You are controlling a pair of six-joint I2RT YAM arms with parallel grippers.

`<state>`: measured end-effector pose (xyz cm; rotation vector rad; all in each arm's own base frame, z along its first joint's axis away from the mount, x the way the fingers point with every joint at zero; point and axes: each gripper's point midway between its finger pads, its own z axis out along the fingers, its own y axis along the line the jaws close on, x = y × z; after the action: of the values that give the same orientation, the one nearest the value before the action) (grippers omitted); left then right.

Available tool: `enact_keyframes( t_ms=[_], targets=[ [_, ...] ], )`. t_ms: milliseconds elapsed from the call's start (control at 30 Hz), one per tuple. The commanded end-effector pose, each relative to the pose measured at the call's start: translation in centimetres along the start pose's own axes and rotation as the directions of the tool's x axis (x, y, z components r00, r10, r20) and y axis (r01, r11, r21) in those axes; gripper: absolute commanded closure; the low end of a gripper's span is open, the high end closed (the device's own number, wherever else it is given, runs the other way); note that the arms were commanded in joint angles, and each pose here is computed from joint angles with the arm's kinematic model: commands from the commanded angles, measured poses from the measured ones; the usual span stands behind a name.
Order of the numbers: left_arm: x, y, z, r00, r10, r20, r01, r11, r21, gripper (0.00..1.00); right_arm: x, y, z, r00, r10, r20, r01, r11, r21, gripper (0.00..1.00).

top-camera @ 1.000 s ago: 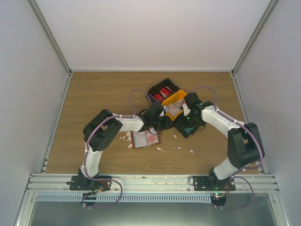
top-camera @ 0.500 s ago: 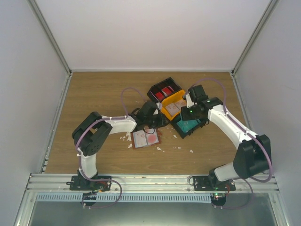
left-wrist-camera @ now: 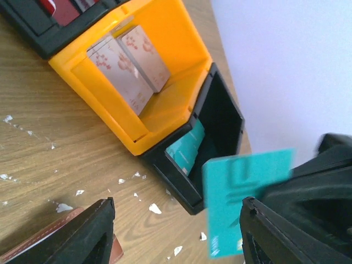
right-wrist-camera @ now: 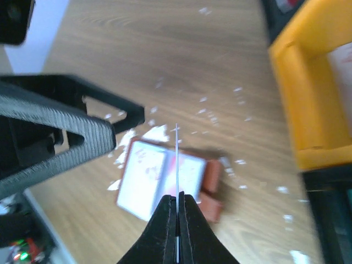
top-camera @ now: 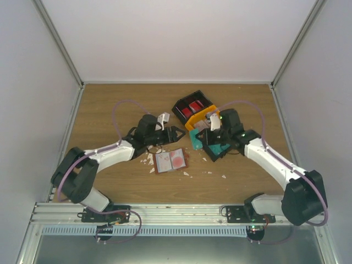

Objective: Put the credit cards into the card holder
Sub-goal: Pick up the credit card from the storage box.

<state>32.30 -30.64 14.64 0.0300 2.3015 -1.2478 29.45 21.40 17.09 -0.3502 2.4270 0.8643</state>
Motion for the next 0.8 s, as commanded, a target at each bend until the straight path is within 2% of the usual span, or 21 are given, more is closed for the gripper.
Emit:
enact_keyframes(
  t_ms=[0,67,200,400,567,767],
  targets=[
    [-1.0,-2.4,-3.0,0.993,0.101,0.065,-0.107,0.990,0.096,0.34,-1.0,5.5,0.7,0.994,0.030,0.108,0.000,0.964,-0.265,0.99],
    [-1.0,-2.4,-4.3,0.991,0.112,0.078,-0.120,0.988,0.102,0.27,-0.7,6.7,0.8,0.992,0.046,0.120,-0.003,0.942,-0.336,0.99],
    [-0.6,-2.6,-6.6,0.990,0.116,0.086,-0.126,0.985,0.121,0.20,-0.7,8.4,0.3,0.990,0.043,0.135,0.022,0.894,-0.448,1.00],
    [0.6,-4.0,-8.1,0.995,0.102,0.023,-0.104,0.967,0.232,0.21,-0.7,11.0,-0.4,0.993,-0.010,0.115,0.077,0.806,-0.587,1.00],
    [1.2,-5.6,-9.0,0.992,0.124,0.001,-0.119,0.945,0.304,0.27,-0.9,12.2,-1.4,0.992,-0.020,0.128,0.098,0.761,-0.642,0.99],
    [2.1,-6.6,-9.7,0.991,0.133,-0.019,-0.116,0.919,0.378,0.45,-1.0,13.1,-2.1,0.991,-0.023,0.129,0.106,0.722,-0.683,0.99]
  ],
)
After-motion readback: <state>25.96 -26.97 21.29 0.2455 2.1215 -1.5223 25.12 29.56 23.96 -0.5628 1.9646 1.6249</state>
